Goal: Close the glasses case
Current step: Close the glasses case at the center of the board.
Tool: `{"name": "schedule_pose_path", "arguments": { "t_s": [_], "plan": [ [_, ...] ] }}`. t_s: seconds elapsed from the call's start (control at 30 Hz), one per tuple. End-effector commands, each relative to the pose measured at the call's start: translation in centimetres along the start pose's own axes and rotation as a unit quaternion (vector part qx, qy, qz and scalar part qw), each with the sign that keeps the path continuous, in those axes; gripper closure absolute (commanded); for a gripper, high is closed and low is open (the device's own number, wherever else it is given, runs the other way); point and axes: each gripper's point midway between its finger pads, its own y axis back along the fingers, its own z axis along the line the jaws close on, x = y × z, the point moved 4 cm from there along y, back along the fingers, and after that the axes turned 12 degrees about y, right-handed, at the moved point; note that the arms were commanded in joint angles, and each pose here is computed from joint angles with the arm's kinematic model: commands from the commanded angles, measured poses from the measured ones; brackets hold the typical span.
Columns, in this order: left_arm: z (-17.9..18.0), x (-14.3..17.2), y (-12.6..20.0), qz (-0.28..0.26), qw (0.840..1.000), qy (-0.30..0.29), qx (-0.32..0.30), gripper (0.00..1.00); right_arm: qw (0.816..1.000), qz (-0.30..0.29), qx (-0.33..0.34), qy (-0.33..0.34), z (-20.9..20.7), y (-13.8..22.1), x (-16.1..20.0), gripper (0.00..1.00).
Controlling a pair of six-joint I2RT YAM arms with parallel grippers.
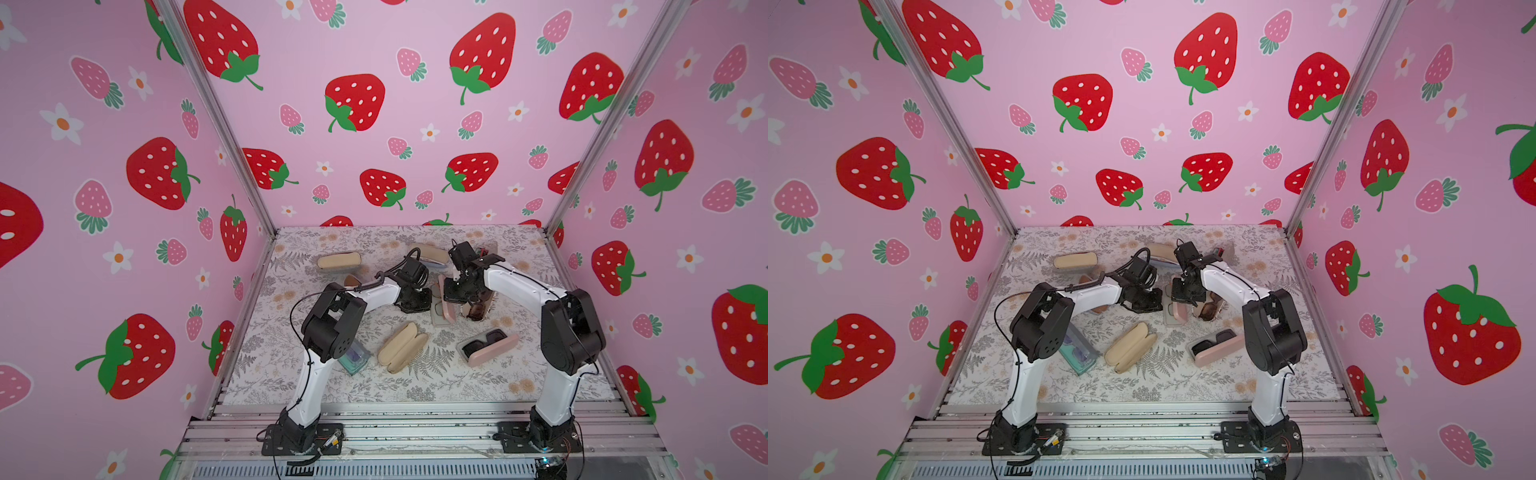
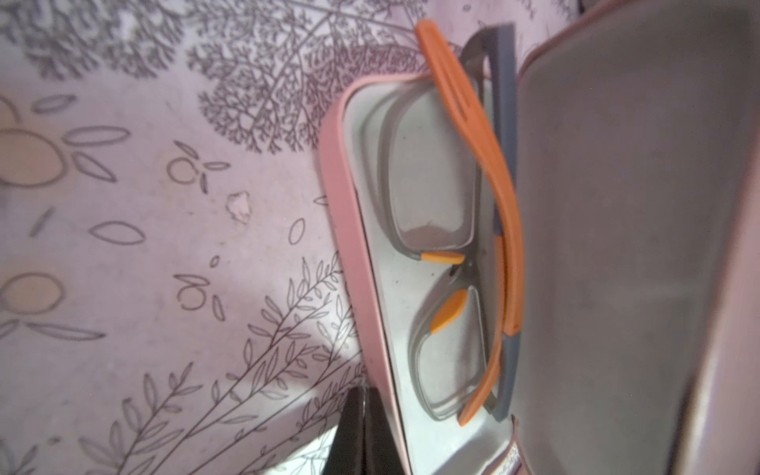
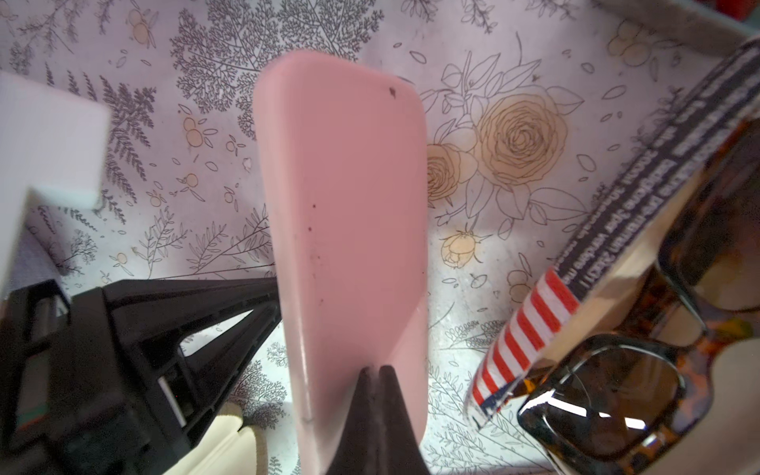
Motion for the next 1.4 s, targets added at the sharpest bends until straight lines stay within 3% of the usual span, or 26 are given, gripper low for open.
{"name": "schedule_pose_path", "arguments": {
  "t_s": [0.0, 1.37],
  "plan": [
    [-0.3, 0.3, -0.8, 0.013, 1.000, 0.003, 0.004, 1.00, 1.000, 0.006, -0.026, 0.001, 1.5, -0.8, -0.2, 1.00],
    [0.2, 0.8, -1.1, 0.018, 1.000, 0.008, 0.004, 1.00, 0.999, 0.018, -0.033, -0.003, 2.1, -2.2, 0.3, 1.00]
  ]
}}
